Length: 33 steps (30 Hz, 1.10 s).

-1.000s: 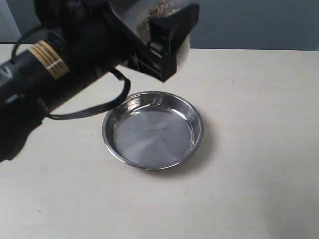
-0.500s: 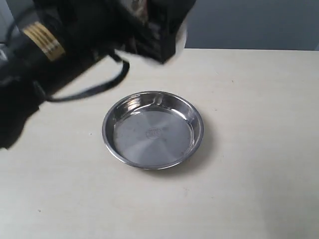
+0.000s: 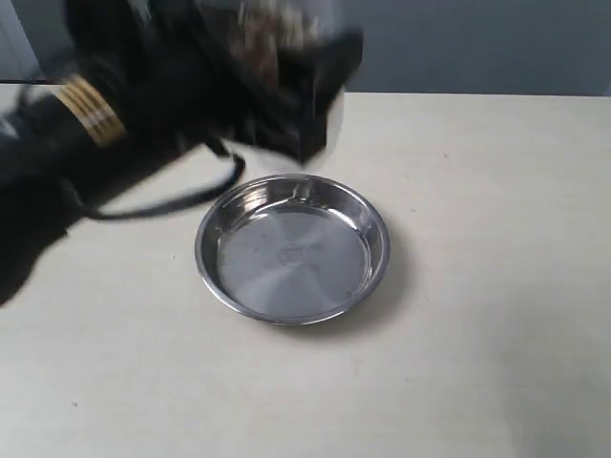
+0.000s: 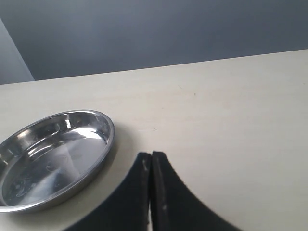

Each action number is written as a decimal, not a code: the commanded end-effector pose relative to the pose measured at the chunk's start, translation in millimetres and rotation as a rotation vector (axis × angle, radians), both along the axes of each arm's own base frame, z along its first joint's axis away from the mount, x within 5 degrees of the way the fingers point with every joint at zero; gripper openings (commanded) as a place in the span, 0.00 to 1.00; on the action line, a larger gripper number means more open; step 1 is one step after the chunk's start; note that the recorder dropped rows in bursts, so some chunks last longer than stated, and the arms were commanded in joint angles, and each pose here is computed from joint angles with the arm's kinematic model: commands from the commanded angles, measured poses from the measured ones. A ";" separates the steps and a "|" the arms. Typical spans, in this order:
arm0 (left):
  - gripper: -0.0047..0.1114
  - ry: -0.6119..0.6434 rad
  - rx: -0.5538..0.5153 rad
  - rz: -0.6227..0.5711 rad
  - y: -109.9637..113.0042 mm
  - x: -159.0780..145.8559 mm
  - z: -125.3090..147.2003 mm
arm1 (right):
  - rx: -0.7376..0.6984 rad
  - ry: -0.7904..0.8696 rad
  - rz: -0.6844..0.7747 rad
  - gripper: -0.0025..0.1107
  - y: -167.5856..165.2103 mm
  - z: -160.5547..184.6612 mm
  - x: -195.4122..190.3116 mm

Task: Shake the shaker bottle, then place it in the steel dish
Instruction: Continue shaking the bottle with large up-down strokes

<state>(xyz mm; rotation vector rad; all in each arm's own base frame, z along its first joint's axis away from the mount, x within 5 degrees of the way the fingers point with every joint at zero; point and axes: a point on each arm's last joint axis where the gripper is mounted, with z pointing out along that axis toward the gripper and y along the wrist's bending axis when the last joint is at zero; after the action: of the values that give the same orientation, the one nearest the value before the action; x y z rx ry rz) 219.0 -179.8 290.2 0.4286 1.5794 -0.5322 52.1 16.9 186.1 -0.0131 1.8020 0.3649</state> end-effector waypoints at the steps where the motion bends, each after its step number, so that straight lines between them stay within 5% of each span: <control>1: 0.04 0.218 0.027 -0.014 -3.6 1.0 -43.4 | -0.001 -0.010 -0.001 0.02 -0.2 0.4 0.0; 9: 0.04 0.018 -0.091 -0.092 -3.6 -7.6 17.0 | -0.001 -0.010 -0.001 0.02 -0.2 0.4 0.0; 33: 0.04 -0.006 0.024 -0.093 -6.0 -4.7 8.9 | -0.001 -0.010 -0.001 0.02 -0.2 0.4 0.0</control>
<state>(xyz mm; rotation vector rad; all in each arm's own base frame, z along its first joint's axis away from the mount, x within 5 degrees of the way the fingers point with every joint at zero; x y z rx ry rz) 213.4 -184.7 294.3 0.5131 1.6205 -0.5941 52.1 16.9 186.1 -0.0131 1.8020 0.3649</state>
